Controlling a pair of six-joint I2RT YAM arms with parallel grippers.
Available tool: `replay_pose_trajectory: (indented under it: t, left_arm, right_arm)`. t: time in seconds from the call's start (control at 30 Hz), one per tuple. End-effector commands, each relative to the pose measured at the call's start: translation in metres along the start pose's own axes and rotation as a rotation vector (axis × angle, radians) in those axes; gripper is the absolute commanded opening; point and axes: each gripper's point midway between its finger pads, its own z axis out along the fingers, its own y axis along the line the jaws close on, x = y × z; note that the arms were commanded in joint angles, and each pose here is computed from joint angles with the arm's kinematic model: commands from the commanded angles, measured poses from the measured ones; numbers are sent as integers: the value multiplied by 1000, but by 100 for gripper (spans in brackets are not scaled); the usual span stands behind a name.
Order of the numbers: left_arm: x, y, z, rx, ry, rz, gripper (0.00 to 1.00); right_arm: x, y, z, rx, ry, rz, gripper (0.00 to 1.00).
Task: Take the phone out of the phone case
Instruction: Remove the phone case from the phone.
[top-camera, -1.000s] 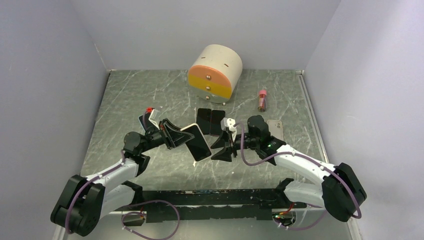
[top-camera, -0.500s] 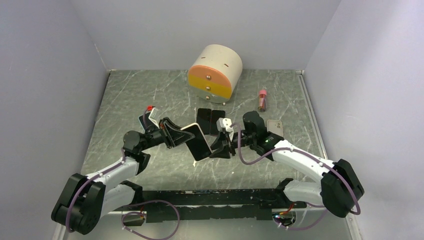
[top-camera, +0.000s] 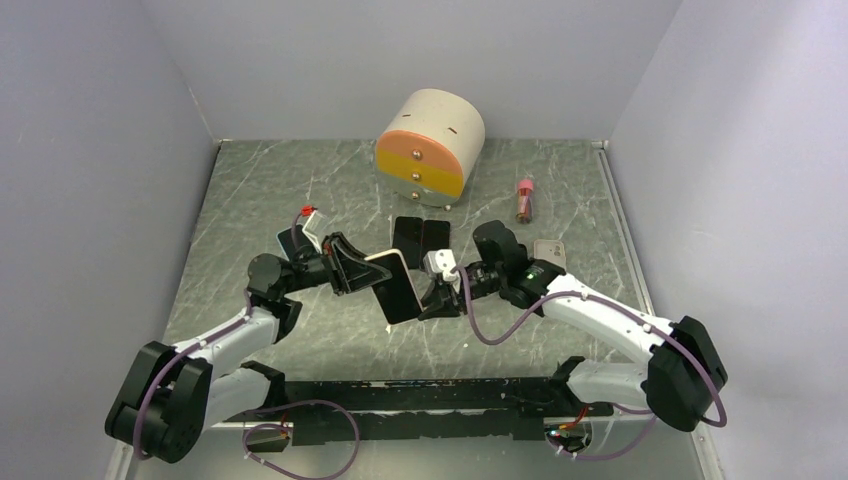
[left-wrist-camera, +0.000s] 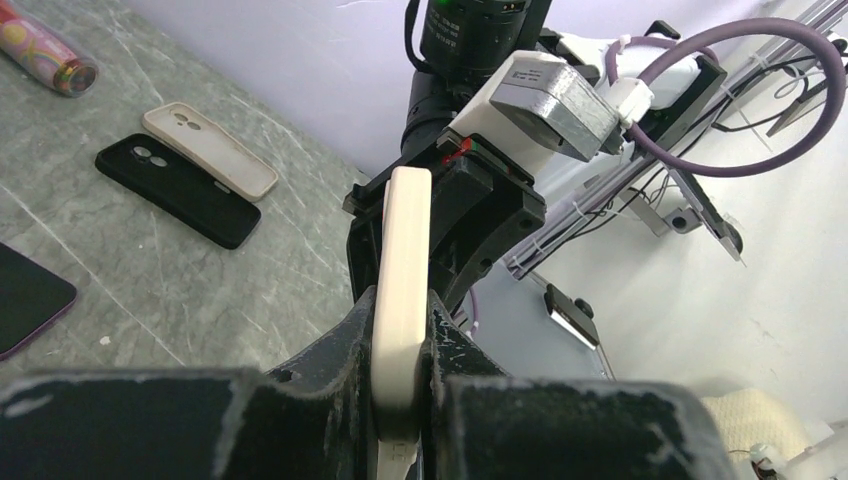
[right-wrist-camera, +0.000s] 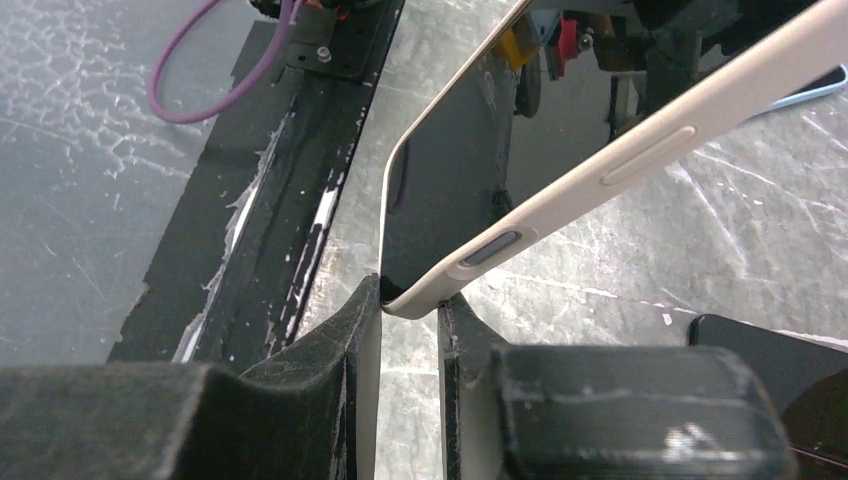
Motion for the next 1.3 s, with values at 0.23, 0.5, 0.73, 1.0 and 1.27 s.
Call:
replay_pose_trajectory:
  t: [0.23, 0.5, 0.73, 1.0, 1.27]
  left_arm:
    - [-23, -19, 10, 48, -7, -64, 2]
    - [-22, -21, 12, 79, 15, -92, 3]
    - [-20, -19, 13, 104, 14, -122, 3]
    - [-16, -12, 13, 80, 27, -117, 3]
    - [-13, -16, 15, 91, 34, -96, 2]
  right_arm:
    - [-10, -30, 3, 48, 94, -276, 0]
    - [-9, -45, 0, 122, 124, -328, 0]
    - [-15, -53, 0, 153, 112, -371, 0]
    - [-35, -51, 0, 157, -63, -222, 0]
    - [-60, -53, -1, 185, -222, -49, 0]
